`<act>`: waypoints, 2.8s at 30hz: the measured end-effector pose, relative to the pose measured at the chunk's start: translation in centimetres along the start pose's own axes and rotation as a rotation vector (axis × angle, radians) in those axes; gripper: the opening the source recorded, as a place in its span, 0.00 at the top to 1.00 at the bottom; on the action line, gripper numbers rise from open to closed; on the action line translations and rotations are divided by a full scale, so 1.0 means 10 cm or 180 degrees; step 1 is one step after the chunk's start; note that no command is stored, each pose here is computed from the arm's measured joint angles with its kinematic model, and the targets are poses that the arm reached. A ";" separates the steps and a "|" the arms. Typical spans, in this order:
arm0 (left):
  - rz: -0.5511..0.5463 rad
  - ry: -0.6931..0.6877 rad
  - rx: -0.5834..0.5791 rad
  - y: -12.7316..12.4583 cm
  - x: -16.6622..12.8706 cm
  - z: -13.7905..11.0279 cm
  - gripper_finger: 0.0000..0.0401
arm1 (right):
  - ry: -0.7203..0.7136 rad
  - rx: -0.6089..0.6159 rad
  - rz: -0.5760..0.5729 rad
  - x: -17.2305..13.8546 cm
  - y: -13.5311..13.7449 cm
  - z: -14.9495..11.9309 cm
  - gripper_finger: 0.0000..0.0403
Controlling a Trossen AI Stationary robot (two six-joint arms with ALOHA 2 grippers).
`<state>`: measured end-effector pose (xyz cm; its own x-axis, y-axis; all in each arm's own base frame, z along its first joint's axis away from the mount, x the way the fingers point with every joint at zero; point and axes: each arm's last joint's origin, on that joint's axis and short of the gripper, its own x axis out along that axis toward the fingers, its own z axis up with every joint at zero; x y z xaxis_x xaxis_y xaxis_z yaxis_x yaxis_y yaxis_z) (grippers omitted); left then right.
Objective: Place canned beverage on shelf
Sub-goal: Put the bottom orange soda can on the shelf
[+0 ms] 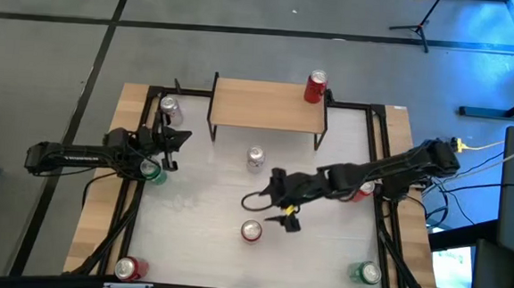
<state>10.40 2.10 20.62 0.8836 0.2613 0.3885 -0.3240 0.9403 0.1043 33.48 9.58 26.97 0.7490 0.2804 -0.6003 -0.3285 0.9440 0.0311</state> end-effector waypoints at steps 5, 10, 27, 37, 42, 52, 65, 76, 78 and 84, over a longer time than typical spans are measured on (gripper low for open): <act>-0.0174 0.0016 -0.0073 -0.02 0.00 -0.01 0.99 | -0.0109 -0.0030 0.0271 0.25 0.09 -0.03 0.13; -0.0264 0.0009 -0.0070 -0.03 0.00 -0.01 0.99 | -0.0255 -0.0017 0.0372 0.48 0.19 -0.05 0.13; -0.0261 0.0006 0.0028 -0.03 0.00 -0.01 0.99 | -0.0254 0.0026 0.0297 0.93 0.28 -0.25 0.13; -0.0264 0.0019 0.0030 -0.03 0.00 -0.01 0.99 | 0.0008 0.0146 0.0325 1.06 0.27 -0.40 0.13; -0.0263 0.0018 0.0030 -0.03 0.00 -0.01 0.99 | 0.0080 0.0236 0.0276 1.06 0.27 -0.42 0.14; -0.0267 0.0033 0.0029 -0.03 0.00 -0.02 0.99 | 0.0118 0.0310 0.0126 0.87 0.26 -0.33 0.28; -0.0271 0.0065 0.0028 -0.03 0.00 -0.03 0.99 | 0.0005 0.0373 -0.0491 -0.26 0.19 0.03 0.28; -0.0272 0.0064 0.0026 -0.03 0.00 -0.03 0.99 | -0.0278 0.0593 -0.1567 -1.30 -0.23 0.06 0.28; -0.0271 0.0064 0.0026 -0.03 0.00 -0.03 0.99 | -0.0300 0.0676 -0.1727 -1.43 -0.32 0.04 0.28; -0.0271 0.0065 0.0026 -0.03 0.00 -0.03 0.99 | -0.0130 0.0981 -0.2194 -1.63 -0.68 -0.09 0.28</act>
<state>10.58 1.89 20.32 0.9147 0.1851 0.3592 -0.2501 0.9575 0.1436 23.00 -1.59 35.83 0.7493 -0.3907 -0.5347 0.3935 0.9121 -0.1150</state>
